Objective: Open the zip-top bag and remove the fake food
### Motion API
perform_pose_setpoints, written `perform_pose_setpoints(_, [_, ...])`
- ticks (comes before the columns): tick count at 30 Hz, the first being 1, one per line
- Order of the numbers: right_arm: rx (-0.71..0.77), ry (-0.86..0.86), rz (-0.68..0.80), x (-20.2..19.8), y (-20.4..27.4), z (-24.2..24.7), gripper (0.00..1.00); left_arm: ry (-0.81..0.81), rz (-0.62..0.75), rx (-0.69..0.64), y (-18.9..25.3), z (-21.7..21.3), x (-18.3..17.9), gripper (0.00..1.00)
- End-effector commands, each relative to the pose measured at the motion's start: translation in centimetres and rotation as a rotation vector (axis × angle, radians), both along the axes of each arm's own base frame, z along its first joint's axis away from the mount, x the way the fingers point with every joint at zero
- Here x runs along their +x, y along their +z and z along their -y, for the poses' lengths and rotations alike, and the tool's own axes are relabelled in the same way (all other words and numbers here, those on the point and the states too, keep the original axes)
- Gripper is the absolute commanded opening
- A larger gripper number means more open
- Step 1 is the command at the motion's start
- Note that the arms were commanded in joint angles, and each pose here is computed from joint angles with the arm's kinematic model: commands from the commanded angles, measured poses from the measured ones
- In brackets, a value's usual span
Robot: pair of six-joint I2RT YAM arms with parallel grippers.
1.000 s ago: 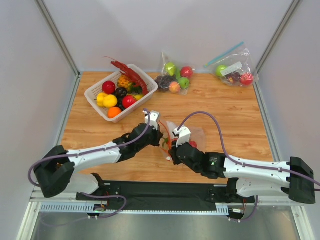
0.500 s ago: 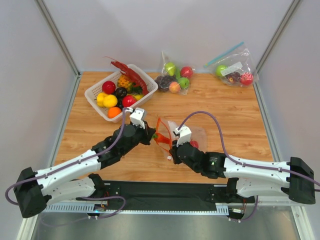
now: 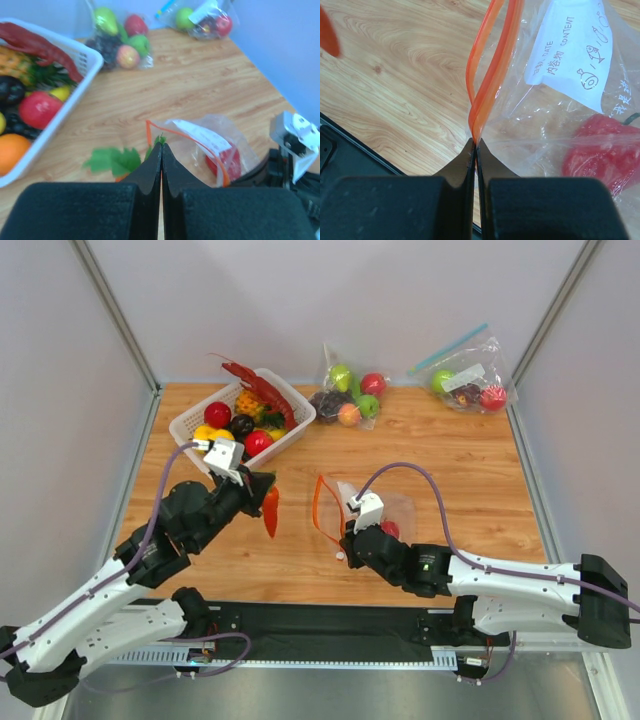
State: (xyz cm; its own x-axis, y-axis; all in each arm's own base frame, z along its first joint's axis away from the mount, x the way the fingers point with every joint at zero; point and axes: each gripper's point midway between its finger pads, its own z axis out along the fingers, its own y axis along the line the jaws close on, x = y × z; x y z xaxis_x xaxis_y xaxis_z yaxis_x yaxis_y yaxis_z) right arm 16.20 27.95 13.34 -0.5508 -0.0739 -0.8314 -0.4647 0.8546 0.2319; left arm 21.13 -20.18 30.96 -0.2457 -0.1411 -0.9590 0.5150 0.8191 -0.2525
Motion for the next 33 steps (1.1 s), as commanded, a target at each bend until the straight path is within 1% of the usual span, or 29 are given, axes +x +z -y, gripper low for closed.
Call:
perform_pose_setpoints(1, [0.035,-0.028,0.016,0.4,0.8,0.3,0.00,0.068,0.024,0.111,1.0,-2.4,1.1,0.00])
perform_pose_setpoints(2, [0.037,-0.030,0.015,0.5,0.8,0.3,0.00,0.091,0.037,0.107,2.0,-2.9,1.6,0.00])
perform_pose_setpoints(4, [0.041,-0.023,0.014,0.3,0.8,0.2,0.00,0.084,0.034,0.124,2.3,-2.7,2.5,0.00])
perform_pose_setpoints(5, [0.040,-0.021,0.014,0.3,0.8,0.1,0.00,0.111,0.044,0.116,3.4,-3.2,3.3,0.00])
perform_pose_setpoints(7, [0.041,-0.017,0.011,0.3,0.7,0.0,0.00,0.110,0.026,0.142,3.2,-2.6,4.8,0.00])
perform_pose_setpoints(9, [0.040,-0.010,0.007,0.2,0.6,-0.2,0.00,0.148,0.042,0.136,4.8,-3.3,6.6,0.00])
perform_pose_setpoints(10, [0.041,-0.008,0.005,0.2,0.5,-0.2,0.00,0.159,0.018,0.149,4.2,-3.4,8.2,0.00])
perform_pose_setpoints(11, [0.052,-0.005,0.003,0.1,0.6,-0.4,0.00,0.171,0.041,0.129,5.7,-3.5,9.0,0.00])
perform_pose_setpoints(12, [0.055,-0.002,0.000,0.1,0.5,-0.5,0.00,0.184,0.013,0.140,5.0,-3.7,10.8,0.00])
perform_pose_setpoints(13, [0.055,-0.001,-0.002,0.1,0.4,-0.5,0.00,0.193,0.011,0.141,5.2,-3.8,11.7,0.00])
perform_pose_setpoints(14, [0.061,0.002,-0.008,0.0,0.3,-0.7,0.00,0.198,0.005,0.139,5.5,-3.4,13.4,0.00])
perform_pose_setpoints(15, [0.064,0.004,-0.012,-0.1,0.2,-0.8,0.00,0.186,0.003,0.134,5.8,-3.2,14.2,0.00])
perform_pose_setpoints(16, [0.063,0.005,-0.016,-0.1,0.0,-0.8,0.00,0.203,0.023,0.119,7.2,-3.6,15.3,0.00])
perform_pose_setpoints(17, [0.071,0.012,-0.023,-0.2,-0.1,-1.1,0.00,0.205,0.024,0.122,7.4,-3.6,16.2,0.00])
perform_pose_setpoints(18, [0.071,0.015,-0.026,-0.3,-0.2,-1.2,0.00,0.206,-0.004,0.141,6.4,-3.3,17.8,0.00])
perform_pose_setpoints(19, [0.080,0.020,-0.030,-0.3,-0.2,-1.4,0.00,0.210,0.023,0.130,7.8,-3.2,18.6,0.00])
perform_pose_setpoints(20, [0.078,0.027,-0.040,-0.5,-0.5,-1.6,0.00,0.214,0.025,0.132,8.0,-3.2,19.3,0.00])
perform_pose_setpoints(21, [0.077,0.029,-0.048,-0.6,-0.7,-1.7,0.00,0.217,0.005,0.150,7.0,-2.9,20.7,0.00])
perform_pose_setpoints(22, [0.079,0.031,-0.054,-0.7,-0.9,-1.8,0.00,0.230,0.026,0.140,8.3,-3.3,21.4,0.00])
perform_pose_setpoints(23, [0.086,0.038,-0.061,-0.8,-1.0,-2.0,0.00,0.236,0.023,0.147,8.2,-3.4,22.1,0.00])
perform_pose_setpoints(24, [0.086,0.041,-0.067,-0.9,-1.2,-2.1,0.00,0.248,-0.001,0.166,7.1,-3.6,23.4,0.00])
perform_pose_setpoints(25, [0.087,0.045,-0.069,-0.9,-1.3,-2.2,0.00,0.256,0.011,0.165,7.7,-3.7,24.0,0.00])
perform_pose_setpoints(26, [0.085,0.047,-0.072,-1.0,-1.4,-2.2,0.00,0.258,-0.013,0.179,6.4,-3.5,25.1,0.00])
perform_pose_setpoints(28, [0.080,0.050,-0.075,-1.0,-1.5,-2.2,0.00,0.279,-0.011,0.180,6.1,-4.0,26.4,0.00])
perform_pose_setpoints(33, [0.078,0.037,-0.059,-0.8,-0.9,-1.6,0.00,0.323,-0.067,0.225,1.9,-4.5,29.3,0.00])
